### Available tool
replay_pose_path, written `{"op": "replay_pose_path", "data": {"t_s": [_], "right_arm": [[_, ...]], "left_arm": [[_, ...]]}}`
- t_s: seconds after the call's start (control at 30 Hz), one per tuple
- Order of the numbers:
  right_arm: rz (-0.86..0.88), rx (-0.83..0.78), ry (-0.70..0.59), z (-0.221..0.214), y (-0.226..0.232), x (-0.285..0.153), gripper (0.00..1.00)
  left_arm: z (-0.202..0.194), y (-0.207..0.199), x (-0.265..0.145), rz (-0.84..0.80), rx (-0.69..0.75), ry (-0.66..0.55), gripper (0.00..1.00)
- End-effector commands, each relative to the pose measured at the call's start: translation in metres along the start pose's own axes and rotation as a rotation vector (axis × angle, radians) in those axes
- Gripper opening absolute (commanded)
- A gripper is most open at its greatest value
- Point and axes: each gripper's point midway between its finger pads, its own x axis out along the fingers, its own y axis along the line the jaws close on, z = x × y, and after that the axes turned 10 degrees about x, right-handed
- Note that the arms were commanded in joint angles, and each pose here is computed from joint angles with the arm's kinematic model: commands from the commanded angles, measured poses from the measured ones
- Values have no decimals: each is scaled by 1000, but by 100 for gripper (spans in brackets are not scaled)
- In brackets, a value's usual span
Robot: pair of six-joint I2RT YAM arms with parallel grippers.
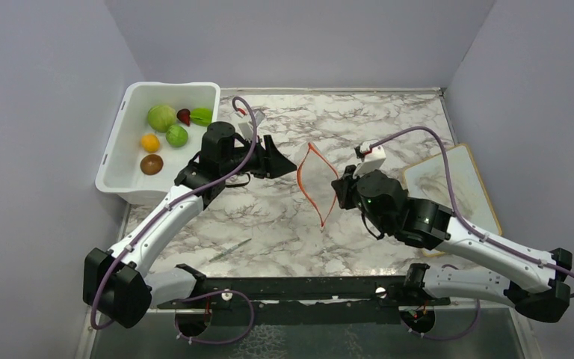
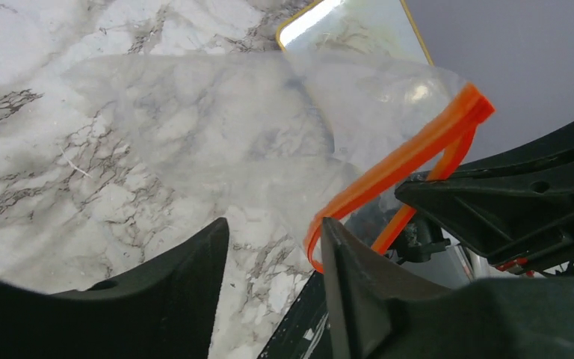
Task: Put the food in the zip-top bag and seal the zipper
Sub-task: Open the zipper of the food storage bag, then pick up the fake vegetable from the bin.
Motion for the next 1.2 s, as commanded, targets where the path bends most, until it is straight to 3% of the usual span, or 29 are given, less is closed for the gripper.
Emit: {"op": "replay_pose_path", "data": {"t_s": [0.0,0.13,0.3,0.47,0.67,0.87,1.03,1.17], "right_arm": [[-52,-24,-46,28,-9,-15,1],[-88,-17,-88,44,-26,-33,1],[-169,-32,-118,70,-47,-61,1],[-256,-77,-121,94,-58,-79,1],[-308,-172,-117,103,-49,-66,1],[-249,-273,16,41,-28,-10,1],[-134,-282,159,-31,-8,35,1],[-6,-258,257,-63,15,62,1]], "left_arm": [[27,-12,-13,9,75,-94,58],[48,-1,-24,130,159,-159,76],[65,19,-37,290,244,-185,90],[63,61,-49,519,283,-137,99],[59,99,-58,705,318,-44,99],[65,131,-81,891,365,-20,100],[65,165,-98,1033,316,-8,99],[64,196,-113,1068,200,-6,98]]}}
